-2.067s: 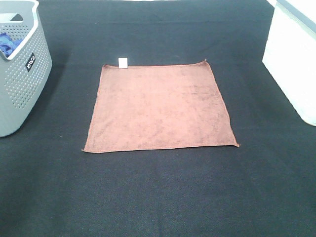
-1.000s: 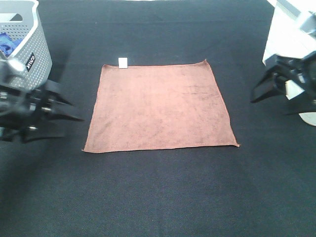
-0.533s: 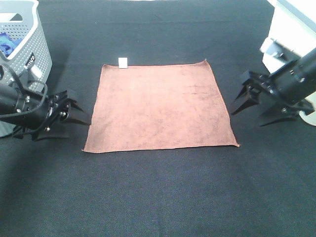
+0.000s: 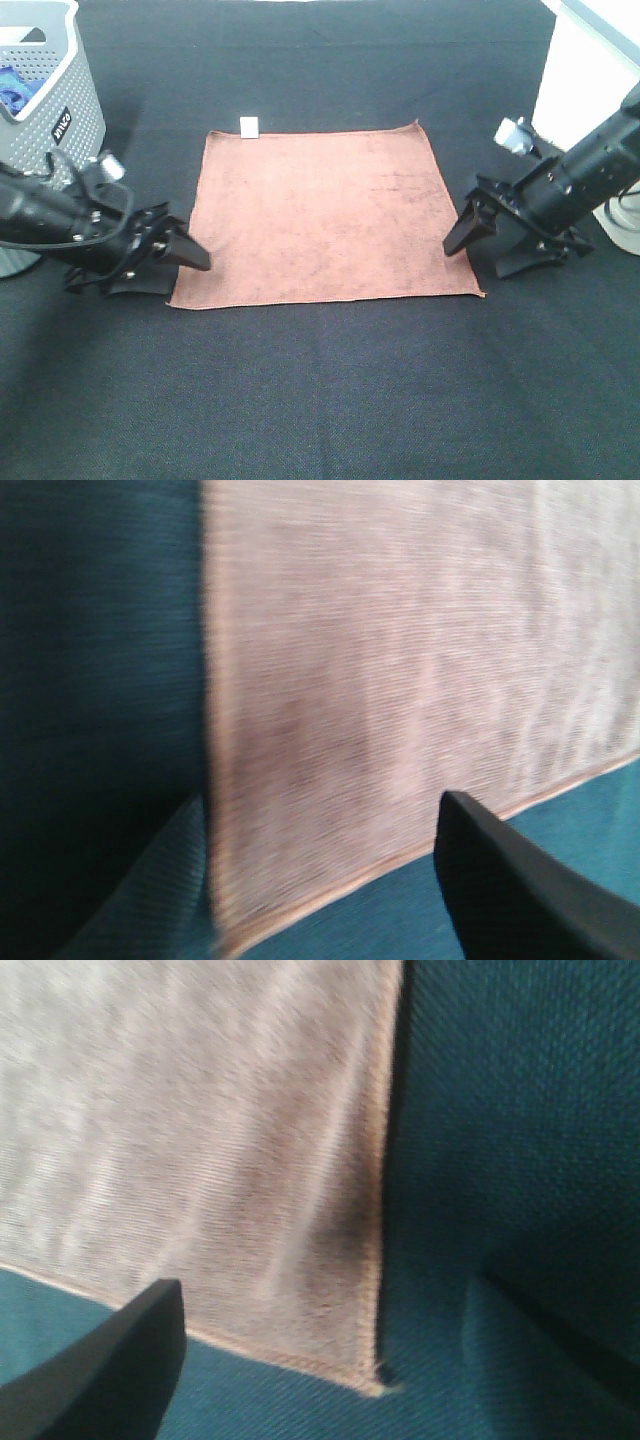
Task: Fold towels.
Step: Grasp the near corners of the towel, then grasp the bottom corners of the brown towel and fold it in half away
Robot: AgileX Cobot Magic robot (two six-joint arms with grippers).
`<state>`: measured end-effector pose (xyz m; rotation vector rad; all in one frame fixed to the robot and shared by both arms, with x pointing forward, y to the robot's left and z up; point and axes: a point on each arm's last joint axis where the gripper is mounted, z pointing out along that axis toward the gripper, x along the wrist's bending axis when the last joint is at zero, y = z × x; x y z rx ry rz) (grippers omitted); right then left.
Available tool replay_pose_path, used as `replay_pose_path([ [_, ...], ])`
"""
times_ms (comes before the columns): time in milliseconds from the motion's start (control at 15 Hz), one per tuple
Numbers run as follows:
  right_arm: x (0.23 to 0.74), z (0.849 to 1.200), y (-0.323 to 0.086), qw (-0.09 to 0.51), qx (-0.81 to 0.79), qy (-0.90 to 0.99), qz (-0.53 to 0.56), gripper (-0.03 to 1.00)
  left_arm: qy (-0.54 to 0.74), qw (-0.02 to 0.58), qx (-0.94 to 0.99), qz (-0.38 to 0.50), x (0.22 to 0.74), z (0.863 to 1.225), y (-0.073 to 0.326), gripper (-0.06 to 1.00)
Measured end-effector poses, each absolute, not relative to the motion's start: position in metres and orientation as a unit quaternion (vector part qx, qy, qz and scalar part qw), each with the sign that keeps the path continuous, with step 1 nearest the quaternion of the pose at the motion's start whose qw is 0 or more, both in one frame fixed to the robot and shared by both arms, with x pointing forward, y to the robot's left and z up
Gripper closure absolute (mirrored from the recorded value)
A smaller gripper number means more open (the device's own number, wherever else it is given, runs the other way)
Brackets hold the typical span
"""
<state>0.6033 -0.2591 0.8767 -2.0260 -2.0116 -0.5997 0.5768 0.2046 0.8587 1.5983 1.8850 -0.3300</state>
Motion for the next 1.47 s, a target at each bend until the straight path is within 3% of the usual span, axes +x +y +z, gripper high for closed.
replay_pose_path([
  [333, 0.606, 0.87, -0.233, 0.121, -0.674, -0.696, -0.216, 0.25, 0.696, 0.325, 0.623, -0.145, 0.583, 0.854, 0.176, 0.31],
  [467, 0.607, 0.868, -0.225, 0.122, -0.677, -0.691, -0.222, 0.3, 0.698, 0.328, 0.62, -0.146, 0.584, 0.853, 0.171, 0.38],
  [667, 0.609, 0.862, -0.228, 0.109, -0.691, -0.68, -0.219, 0.69, 0.706, 0.318, 0.617, -0.143, 0.584, 0.845, 0.172, 0.85],
  [800, 0.608, 0.858, -0.228, 0.117, -0.7, -0.673, -0.211, 0.97, 0.695, 0.317, 0.626, -0.159, 0.581, 0.846, 0.169, 0.94],
  [1267, 0.588, 0.878, -0.228, 0.136, -0.695, -0.677, -0.201, 0.97, 0.672, 0.276, 0.667, -0.163, 0.569, 0.873, 0.173, 0.94],
  [1467, 0.559, 0.889, -0.23, 0.145, -0.696, -0.676, -0.192, 0.97, 0.672, 0.246, 0.675, -0.177, 0.539, 0.882, 0.18, 0.94],
])
